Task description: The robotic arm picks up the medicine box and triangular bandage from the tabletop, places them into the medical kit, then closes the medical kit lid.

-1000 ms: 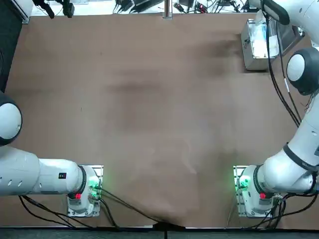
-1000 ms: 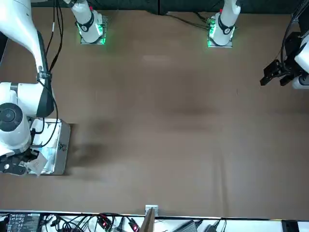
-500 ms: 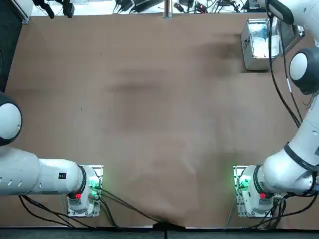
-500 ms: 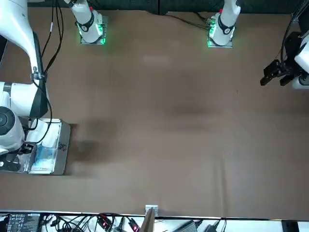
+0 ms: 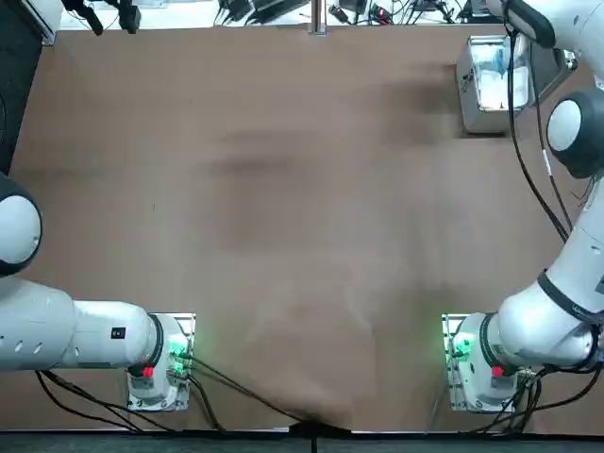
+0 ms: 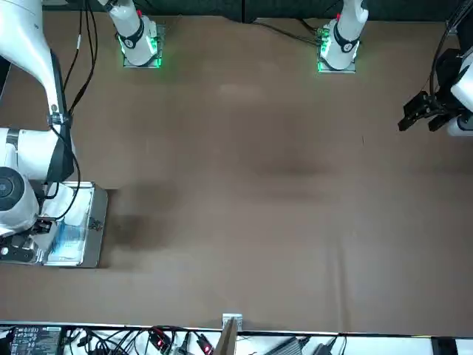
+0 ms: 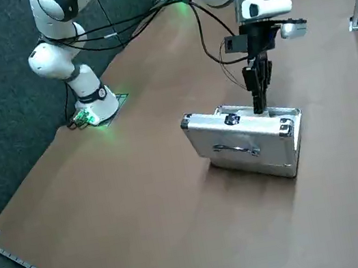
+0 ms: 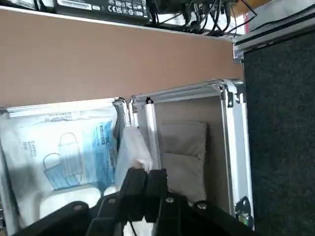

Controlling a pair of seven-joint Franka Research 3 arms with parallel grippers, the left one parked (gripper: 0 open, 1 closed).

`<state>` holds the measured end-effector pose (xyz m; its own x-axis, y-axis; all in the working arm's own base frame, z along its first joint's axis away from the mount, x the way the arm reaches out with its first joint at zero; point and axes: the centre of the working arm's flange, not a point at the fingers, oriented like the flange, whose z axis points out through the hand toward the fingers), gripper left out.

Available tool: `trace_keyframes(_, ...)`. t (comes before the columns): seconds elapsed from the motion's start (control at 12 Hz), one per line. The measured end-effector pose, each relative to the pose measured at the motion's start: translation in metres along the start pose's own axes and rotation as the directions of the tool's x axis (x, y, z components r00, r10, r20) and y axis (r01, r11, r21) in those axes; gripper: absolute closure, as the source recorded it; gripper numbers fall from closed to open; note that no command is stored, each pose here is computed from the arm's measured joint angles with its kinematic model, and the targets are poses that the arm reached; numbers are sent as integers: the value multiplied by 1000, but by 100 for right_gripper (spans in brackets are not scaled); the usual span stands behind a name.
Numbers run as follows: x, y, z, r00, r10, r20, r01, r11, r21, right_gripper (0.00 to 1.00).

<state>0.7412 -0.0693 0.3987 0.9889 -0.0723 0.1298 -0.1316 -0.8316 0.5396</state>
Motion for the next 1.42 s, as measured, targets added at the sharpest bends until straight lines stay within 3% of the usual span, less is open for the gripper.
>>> trace_keyframes(0.83,-1,7,26,999,-7,33,7,1000,-2,99)
trace_keyframes(1.42,7,-20,23,999,-8,-43,9,999,33,91)
